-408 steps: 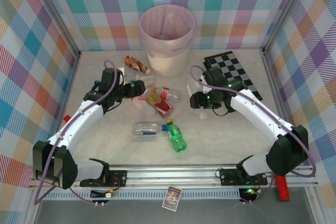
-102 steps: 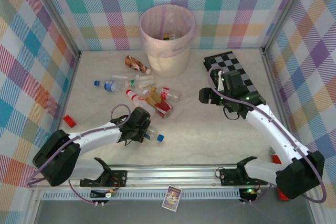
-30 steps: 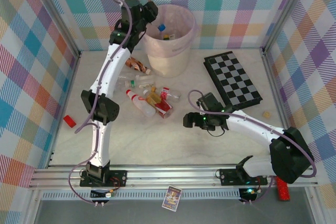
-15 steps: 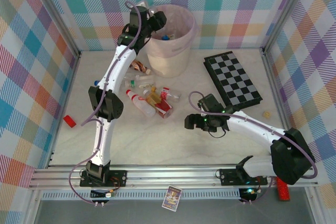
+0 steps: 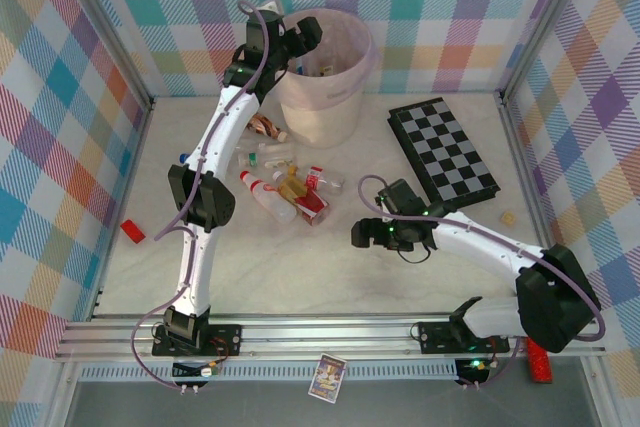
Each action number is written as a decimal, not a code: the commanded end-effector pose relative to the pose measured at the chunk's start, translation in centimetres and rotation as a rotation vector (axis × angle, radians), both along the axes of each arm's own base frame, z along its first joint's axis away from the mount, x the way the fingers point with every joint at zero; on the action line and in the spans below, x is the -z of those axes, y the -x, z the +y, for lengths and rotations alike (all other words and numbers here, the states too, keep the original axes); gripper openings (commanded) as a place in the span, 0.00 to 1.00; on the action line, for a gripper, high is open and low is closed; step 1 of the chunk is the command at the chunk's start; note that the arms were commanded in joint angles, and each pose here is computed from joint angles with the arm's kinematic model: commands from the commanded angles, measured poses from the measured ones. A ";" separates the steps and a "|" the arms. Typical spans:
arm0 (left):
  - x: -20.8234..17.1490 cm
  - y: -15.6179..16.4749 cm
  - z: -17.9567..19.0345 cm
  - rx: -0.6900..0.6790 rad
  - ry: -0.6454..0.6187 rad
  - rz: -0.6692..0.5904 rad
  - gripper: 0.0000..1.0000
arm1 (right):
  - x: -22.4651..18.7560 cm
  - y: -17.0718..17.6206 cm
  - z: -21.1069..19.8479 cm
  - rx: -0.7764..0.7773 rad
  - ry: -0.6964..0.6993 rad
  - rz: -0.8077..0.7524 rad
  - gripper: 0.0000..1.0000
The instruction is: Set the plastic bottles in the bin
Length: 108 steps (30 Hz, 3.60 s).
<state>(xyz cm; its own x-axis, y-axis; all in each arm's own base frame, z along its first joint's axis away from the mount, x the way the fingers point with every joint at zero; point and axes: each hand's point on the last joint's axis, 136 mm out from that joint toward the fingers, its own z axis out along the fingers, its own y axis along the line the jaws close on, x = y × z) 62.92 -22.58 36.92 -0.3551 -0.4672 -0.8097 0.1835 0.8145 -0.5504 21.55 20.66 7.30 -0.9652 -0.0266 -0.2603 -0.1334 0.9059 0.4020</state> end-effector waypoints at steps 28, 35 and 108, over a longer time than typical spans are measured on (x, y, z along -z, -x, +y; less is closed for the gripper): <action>-4.8 17.4 8.5 -0.017 -0.067 0.005 1.00 | -5.4 -6.3 11.5 -0.532 0.012 -0.325 0.93; 5.8 24.9 11.3 -0.060 -0.075 0.261 1.00 | -3.2 -8.4 14.1 -0.586 0.039 -0.300 0.95; 27.7 35.7 6.8 -0.084 0.134 0.755 0.95 | -31.7 -22.8 6.3 -0.261 0.122 -0.892 0.49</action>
